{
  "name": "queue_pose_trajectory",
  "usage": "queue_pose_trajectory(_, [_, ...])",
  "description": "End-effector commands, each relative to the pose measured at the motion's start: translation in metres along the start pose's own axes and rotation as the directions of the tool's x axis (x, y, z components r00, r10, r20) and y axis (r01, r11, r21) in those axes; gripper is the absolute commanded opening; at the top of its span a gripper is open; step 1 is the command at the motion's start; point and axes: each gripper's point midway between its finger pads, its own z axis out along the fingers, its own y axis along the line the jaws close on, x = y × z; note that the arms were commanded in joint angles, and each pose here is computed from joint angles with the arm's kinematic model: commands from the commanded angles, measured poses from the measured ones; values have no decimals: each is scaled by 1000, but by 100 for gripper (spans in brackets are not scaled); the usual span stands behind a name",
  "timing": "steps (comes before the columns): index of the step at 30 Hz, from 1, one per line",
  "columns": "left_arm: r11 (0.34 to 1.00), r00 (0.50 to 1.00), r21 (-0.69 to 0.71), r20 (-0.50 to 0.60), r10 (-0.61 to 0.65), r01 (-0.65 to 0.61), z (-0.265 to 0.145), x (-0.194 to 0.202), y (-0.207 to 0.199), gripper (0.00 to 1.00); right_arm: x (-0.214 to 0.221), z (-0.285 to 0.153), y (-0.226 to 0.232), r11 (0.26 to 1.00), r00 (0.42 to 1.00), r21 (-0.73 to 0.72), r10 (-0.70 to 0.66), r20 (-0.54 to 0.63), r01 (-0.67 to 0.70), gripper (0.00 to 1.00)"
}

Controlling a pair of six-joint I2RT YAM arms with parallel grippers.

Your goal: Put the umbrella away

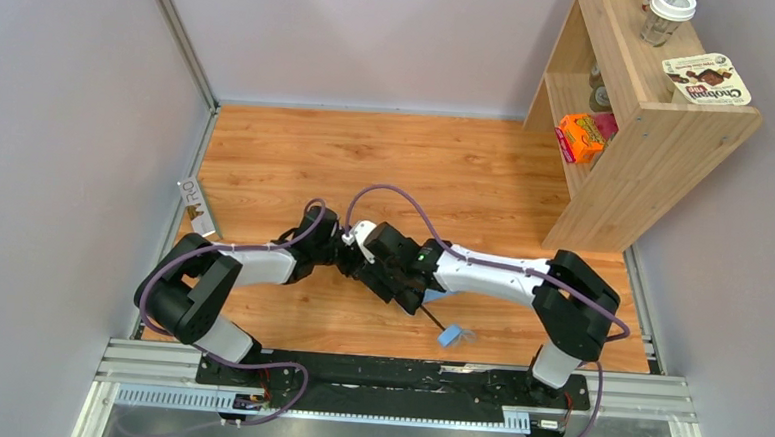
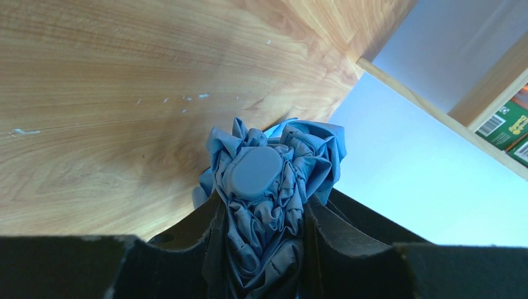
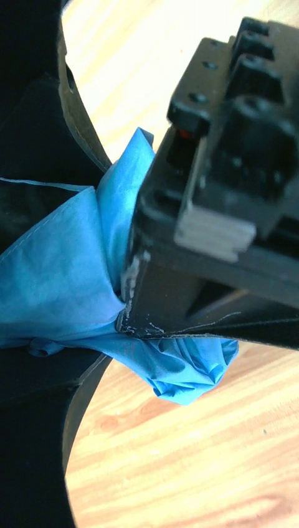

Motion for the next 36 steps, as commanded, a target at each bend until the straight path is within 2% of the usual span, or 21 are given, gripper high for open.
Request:
queue_pose_trajectory(1, [991,999,126,-13,-46,48,-10,2,-37,0,-22,9,-3,983,988,138,-134,71,124,75])
queue_pose_trajectory(2, [991,999,125,-10,-51,52,-10,2,-37,0,-21,10,-5,974,986,175,-156,59,144,74])
queue_pose_trajectory(4, [991,998,114,-6,-68,69,-12,2,-35,0,-17,15,-14,954,983,246,-180,25,169,63])
queue_pose_trajectory(7, [990,995,103,-10,-100,100,-12,3,-30,0,-15,23,-23,936,983,307,-184,16,171,40])
queue_pose_trajectory(9, [988,995,115,-14,-98,99,-13,3,-31,0,-17,24,-22,935,982,312,-185,34,165,30])
queue_pose_trajectory(12, [988,997,133,-4,-76,76,-14,1,-33,0,-23,22,-21,944,982,293,-177,58,153,4])
queue_pose_trajectory(13, [989,998,131,6,-65,64,-13,0,-31,0,-24,21,-19,950,983,275,-171,65,147,0])
queue_pose_trajectory(14, [990,999,140,11,-38,36,-14,0,-33,6,-26,20,-17,960,984,245,-161,78,137,0])
queue_pose_trajectory(16, [985,1000,171,19,3,-6,-16,-1,-40,10,-27,18,-8,984,985,141,-128,113,111,0])
queue_pose_trajectory(17, [981,999,186,24,45,-48,-17,-1,-43,21,-28,15,-9,992,988,96,-89,130,77,0])
queue_pose_trajectory(18, [977,995,192,34,92,-97,-19,-2,-45,37,-28,13,-5,999,989,16,-48,141,46,0])
queue_pose_trajectory(19, [973,992,197,52,112,-120,-21,-4,-46,60,-28,10,-4,998,989,-54,-9,148,18,0])
queue_pose_trajectory(21, [955,977,210,89,196,-211,-27,-4,-53,74,-31,-2,11,970,983,-242,57,175,-13,0])
queue_pose_trajectory(24, [940,957,191,127,261,-282,-31,-7,-52,74,-38,-21,17,904,973,-421,159,170,-74,0])
queue_pose_trajectory(28, [932,948,189,141,287,-310,-36,-6,-55,75,-57,-44,23,800,941,-583,291,174,-140,0])
queue_pose_trajectory(33, [956,962,121,102,254,-266,-29,-6,-41,76,-86,-68,16,711,889,-681,411,201,-175,0])
queue_pose_trajectory(36, [960,964,102,77,253,-260,-26,-3,-40,76,-95,-73,5,718,872,-669,437,220,-191,0])
